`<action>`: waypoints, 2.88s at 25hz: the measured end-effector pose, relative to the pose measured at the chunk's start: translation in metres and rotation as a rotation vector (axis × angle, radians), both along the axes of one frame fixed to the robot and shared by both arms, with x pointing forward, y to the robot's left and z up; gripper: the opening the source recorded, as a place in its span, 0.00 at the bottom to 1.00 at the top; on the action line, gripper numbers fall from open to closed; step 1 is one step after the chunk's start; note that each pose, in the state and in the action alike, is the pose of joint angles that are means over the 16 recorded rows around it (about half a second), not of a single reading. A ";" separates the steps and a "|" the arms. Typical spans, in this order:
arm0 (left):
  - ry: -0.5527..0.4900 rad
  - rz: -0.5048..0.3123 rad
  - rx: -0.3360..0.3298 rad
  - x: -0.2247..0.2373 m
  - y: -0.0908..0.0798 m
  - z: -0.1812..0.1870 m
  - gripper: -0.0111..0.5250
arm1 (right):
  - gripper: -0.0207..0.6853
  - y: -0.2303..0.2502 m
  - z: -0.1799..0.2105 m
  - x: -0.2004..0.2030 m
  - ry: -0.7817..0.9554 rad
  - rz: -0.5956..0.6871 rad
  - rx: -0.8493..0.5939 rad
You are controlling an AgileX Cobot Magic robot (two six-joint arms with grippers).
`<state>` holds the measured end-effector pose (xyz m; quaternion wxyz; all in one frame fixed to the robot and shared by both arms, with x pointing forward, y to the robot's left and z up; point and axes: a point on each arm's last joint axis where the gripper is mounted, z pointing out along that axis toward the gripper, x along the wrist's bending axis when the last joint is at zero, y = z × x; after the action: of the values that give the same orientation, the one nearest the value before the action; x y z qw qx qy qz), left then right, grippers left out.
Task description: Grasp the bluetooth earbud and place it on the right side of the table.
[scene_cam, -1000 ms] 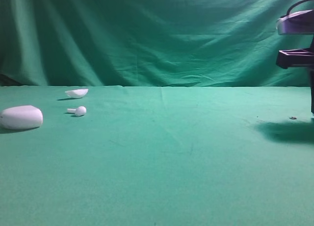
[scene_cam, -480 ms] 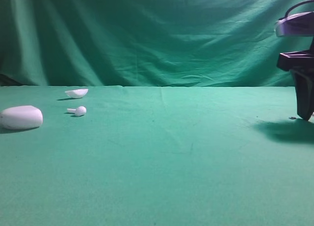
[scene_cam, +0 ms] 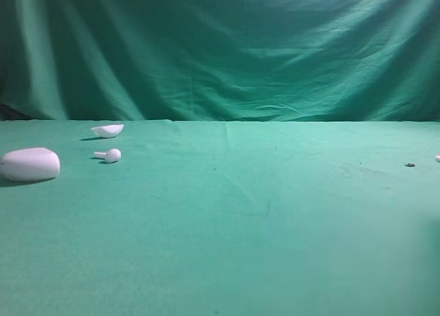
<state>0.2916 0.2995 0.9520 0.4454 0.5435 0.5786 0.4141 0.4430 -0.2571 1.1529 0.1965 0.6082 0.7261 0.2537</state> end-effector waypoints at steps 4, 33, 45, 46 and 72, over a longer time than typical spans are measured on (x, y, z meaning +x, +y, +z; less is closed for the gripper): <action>0.000 0.000 0.000 0.000 0.000 0.000 0.02 | 0.03 -0.008 0.017 -0.047 -0.085 0.003 0.030; 0.000 0.000 0.000 0.000 0.000 0.000 0.02 | 0.03 -0.035 -0.050 -0.176 -0.612 0.013 0.098; 0.000 0.000 0.000 0.000 0.000 0.000 0.02 | 0.03 -0.035 -0.166 -0.156 -0.693 -0.013 0.060; 0.000 0.000 0.000 0.000 0.000 0.000 0.02 | 0.03 -0.035 -0.173 -0.155 -0.686 -0.017 0.059; 0.000 0.000 0.000 0.000 0.000 0.000 0.02 | 0.03 -0.035 -0.207 -0.153 -0.596 -0.068 0.085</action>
<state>0.2916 0.2995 0.9520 0.4454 0.5435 0.5786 0.4141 0.2902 -0.2924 0.9457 0.3838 0.5387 0.6043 0.4443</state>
